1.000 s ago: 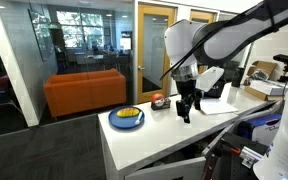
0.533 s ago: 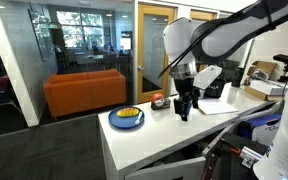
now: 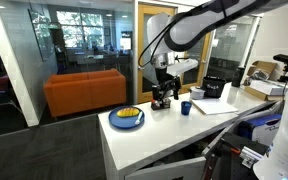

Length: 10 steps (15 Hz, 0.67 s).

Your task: Take out the marker from the dark blue cup

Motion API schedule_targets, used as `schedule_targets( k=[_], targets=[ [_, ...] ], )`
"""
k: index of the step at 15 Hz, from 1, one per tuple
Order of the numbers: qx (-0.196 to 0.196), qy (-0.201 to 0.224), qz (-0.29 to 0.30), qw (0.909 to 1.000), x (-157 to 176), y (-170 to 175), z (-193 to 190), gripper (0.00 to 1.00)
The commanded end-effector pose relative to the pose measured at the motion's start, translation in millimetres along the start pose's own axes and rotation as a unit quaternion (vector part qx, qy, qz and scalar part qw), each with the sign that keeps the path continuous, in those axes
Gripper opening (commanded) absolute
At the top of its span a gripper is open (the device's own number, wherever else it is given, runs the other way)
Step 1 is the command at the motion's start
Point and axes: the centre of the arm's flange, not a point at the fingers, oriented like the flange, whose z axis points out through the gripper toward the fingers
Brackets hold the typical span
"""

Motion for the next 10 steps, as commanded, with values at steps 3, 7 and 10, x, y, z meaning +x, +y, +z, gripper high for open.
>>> schedule_targets(
  k=[3, 7, 10],
  targets=[
    [0.016, -0.012, 0.06, 0.998, 70.4, 36.2, -5.3, 1.0],
    [0.029, -0.009, 0.102, 0.9943, 103.7, 77.2, -9.9, 1.0],
    [0.034, -0.01, 0.127, 0.9913, 116.7, 102.6, -5.6, 1.0]
  ],
)
